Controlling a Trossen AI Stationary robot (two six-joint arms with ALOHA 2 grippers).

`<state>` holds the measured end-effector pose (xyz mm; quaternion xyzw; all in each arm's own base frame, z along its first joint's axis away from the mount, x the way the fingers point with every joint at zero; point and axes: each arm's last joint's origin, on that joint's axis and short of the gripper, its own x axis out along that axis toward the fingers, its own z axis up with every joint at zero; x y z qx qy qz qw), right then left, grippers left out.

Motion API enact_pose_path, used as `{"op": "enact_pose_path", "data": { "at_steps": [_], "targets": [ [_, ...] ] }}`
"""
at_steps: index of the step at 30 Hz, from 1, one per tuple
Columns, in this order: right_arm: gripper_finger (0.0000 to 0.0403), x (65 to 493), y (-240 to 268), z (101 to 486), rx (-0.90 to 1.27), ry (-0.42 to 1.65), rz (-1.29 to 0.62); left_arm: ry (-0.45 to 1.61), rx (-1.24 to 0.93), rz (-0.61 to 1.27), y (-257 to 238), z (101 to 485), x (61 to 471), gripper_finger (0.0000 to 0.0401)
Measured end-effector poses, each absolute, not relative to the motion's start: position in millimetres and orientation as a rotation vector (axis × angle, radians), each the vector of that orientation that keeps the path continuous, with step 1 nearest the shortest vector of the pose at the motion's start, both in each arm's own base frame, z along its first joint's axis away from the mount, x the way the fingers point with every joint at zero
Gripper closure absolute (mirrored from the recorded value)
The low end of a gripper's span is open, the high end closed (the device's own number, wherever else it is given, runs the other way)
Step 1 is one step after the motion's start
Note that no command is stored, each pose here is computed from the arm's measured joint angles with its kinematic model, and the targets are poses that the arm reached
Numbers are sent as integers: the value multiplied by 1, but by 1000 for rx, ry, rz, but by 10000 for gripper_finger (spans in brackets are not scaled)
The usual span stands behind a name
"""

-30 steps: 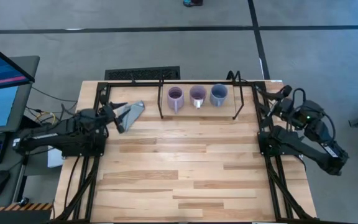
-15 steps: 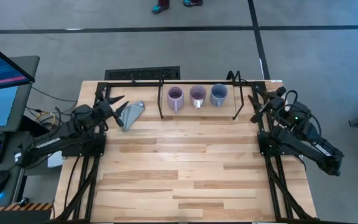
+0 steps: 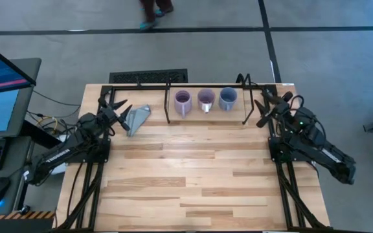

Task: Stack small to large cups/mugs on shelf
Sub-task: Return to Home Position

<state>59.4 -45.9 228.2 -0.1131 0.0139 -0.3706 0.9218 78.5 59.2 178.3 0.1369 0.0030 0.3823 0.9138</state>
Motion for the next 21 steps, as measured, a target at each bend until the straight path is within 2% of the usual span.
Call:
{"op": "enact_pose_path", "data": {
  "at_steps": [16, 21],
  "targets": [
    [181, 59, -62, 200, -132, 76, -877, 40, 265, 747, 58, 172, 78, 262],
    [181, 51, -69, 199, -131, 100, -998, 39, 257, 743, 58, 172, 78, 262]
  ]
}}
